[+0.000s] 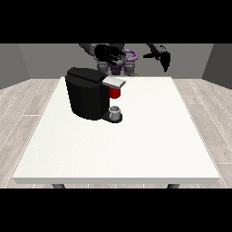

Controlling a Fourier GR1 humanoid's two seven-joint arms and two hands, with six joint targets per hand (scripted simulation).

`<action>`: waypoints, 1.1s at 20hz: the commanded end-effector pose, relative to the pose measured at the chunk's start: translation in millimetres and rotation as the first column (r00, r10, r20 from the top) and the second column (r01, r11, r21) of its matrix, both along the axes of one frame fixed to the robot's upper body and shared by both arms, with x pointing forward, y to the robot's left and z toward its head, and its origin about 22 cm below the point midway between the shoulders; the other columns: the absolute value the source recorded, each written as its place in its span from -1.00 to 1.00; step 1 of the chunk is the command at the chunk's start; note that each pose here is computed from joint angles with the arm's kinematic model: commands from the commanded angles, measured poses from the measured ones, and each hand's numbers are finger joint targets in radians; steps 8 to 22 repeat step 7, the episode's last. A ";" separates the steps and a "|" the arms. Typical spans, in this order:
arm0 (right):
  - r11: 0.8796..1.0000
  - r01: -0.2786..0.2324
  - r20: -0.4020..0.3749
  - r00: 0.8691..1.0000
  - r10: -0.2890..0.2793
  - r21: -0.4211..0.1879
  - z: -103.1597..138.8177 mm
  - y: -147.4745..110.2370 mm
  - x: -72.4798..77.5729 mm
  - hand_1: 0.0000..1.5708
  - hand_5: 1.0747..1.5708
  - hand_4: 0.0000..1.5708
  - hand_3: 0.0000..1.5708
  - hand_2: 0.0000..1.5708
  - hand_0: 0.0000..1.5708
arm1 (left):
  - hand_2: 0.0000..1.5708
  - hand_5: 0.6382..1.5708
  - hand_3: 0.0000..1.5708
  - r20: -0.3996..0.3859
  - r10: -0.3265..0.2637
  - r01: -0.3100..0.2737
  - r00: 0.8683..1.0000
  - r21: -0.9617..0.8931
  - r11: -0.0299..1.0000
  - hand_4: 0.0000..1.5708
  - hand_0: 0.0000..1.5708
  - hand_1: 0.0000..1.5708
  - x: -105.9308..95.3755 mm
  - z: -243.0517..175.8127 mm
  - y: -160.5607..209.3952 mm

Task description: Insert the coffee pod into the coffee machine and close the lid

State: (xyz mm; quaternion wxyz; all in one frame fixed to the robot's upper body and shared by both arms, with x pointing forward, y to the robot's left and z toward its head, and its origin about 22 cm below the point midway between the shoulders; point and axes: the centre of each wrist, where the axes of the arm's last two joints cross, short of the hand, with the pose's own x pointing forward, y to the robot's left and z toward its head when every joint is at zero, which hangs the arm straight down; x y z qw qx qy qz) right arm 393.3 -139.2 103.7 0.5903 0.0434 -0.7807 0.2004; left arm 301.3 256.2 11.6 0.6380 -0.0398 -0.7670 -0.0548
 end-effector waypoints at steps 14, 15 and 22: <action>0.978 0.024 -0.146 0.989 0.006 0.207 -92.6 -3.1 -72.3 -1.00 1.00 -0.80 -1.00 -1.00 -1.00 | -1.00 1.00 -1.00 -0.105 0.089 -0.089 0.990 0.007 0.996 -0.76 -1.00 -1.00 -16.5 -21.6 11.9; 0.978 0.024 -0.146 0.989 0.006 0.207 -92.6 -3.1 -72.3 -1.00 1.00 -0.80 -1.00 -1.00 -1.00 | -1.00 1.00 -1.00 -0.105 0.089 -0.089 0.990 0.007 0.996 -0.76 -1.00 -1.00 -16.5 -21.6 11.9; 0.978 0.024 -0.146 0.989 0.006 0.207 -92.6 -3.1 -72.3 -1.00 1.00 -0.80 -1.00 -1.00 -1.00 | -1.00 1.00 -1.00 -0.105 0.089 -0.089 0.990 0.007 0.996 -0.76 -1.00 -1.00 -16.5 -21.6 11.9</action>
